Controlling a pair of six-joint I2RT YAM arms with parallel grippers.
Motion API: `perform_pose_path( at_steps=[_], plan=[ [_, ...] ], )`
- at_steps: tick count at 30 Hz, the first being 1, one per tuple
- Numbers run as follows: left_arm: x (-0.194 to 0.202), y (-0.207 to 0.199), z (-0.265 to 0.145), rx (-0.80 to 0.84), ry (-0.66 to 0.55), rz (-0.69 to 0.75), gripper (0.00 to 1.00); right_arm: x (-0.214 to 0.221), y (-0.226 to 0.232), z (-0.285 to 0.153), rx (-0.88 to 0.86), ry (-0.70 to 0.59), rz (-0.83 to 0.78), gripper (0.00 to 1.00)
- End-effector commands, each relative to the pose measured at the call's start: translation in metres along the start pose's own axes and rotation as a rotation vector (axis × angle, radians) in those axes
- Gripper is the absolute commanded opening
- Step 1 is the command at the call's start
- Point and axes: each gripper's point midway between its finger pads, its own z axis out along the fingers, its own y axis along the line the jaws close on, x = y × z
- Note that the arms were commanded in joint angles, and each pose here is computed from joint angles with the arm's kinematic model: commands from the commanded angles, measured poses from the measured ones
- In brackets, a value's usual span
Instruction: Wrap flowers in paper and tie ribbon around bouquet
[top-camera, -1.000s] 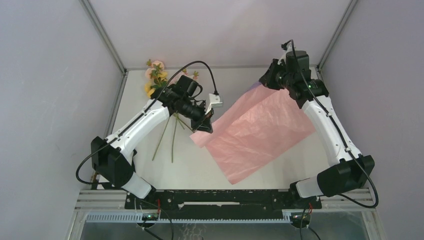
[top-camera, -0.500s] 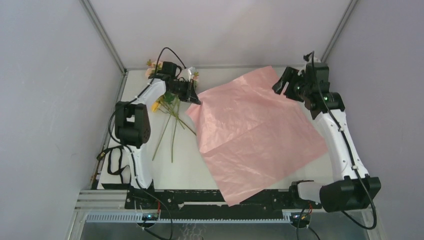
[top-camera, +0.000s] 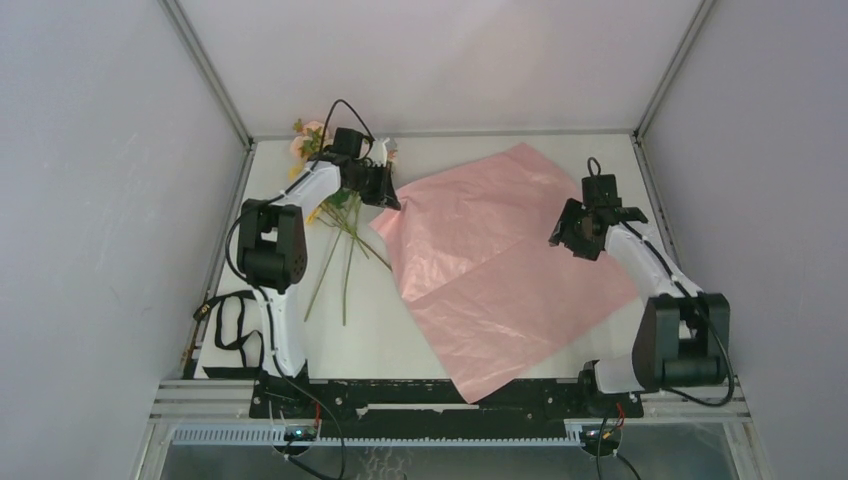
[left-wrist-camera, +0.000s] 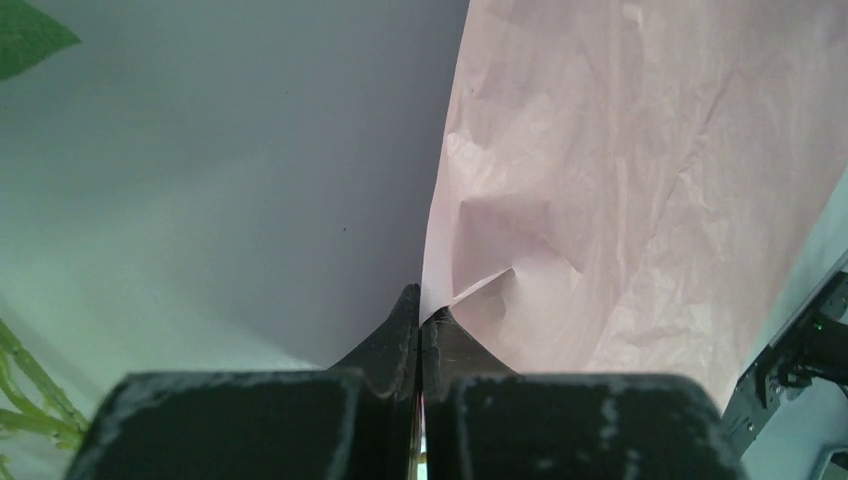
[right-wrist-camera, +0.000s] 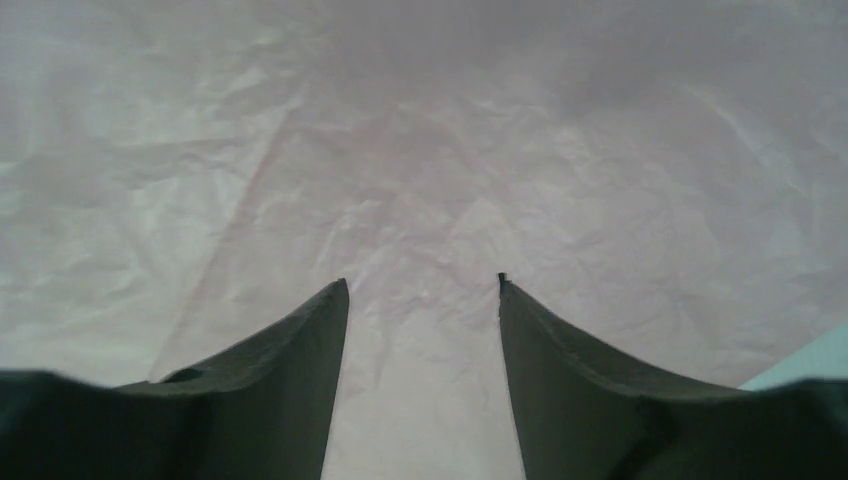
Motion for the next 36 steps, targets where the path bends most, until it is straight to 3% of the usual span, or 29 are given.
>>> perform_pose_path(
  at_steps=[1, 5, 8, 10, 13, 16, 18, 21, 24, 27, 30, 36],
  plan=[
    [-0.028, -0.014, 0.002, -0.035, -0.085, 0.003, 0.0, -0.013, -0.024, 0.044, 0.111, -0.007, 0.068, 0.58],
    [-0.029, -0.034, 0.01, -0.008, -0.079, -0.02, 0.0, -0.032, -0.05, 0.073, 0.166, 0.031, 0.123, 0.35],
    [-0.036, -0.037, 0.012, -0.043, -0.107, -0.011, 0.04, -0.055, -0.064, 0.084, 0.195, 0.028, 0.141, 0.27],
    [-0.039, -0.038, 0.01, -0.052, -0.1, -0.017, 0.2, -0.066, -0.071, 0.092, 0.207, 0.044, 0.148, 0.27],
    [-0.037, -0.036, -0.006, -0.096, -0.026, 0.037, 0.59, -0.085, -0.076, 0.091, 0.246, 0.044, 0.13, 0.26],
    [-0.037, -0.026, -0.04, -0.187, -0.018, 0.102, 0.75, -0.103, -0.057, 0.07, 0.245, -0.027, 0.08, 0.26],
    [-0.037, -0.018, -0.071, -0.251, -0.064, 0.152, 0.92, -0.11, -0.034, 0.048, 0.233, -0.095, 0.029, 0.26],
    [-0.023, -0.003, -0.113, -0.32, -0.11, 0.19, 0.95, -0.106, 0.011, 0.013, 0.185, -0.183, -0.053, 0.29],
    [0.014, 0.027, -0.133, -0.427, -0.044, 0.223, 0.93, -0.085, 0.064, -0.017, 0.061, -0.254, -0.14, 0.31],
    [0.063, 0.063, -0.136, -0.56, 0.11, 0.276, 0.85, -0.056, 0.111, -0.042, -0.065, -0.293, -0.23, 0.33],
    [0.102, 0.08, -0.131, -0.58, 0.218, 0.287, 0.76, -0.025, 0.14, -0.06, -0.15, -0.292, -0.295, 0.34],
    [0.121, 0.094, -0.108, -0.55, 0.247, 0.276, 0.74, 0.016, 0.155, -0.07, -0.2, -0.271, -0.347, 0.35]
  ],
)
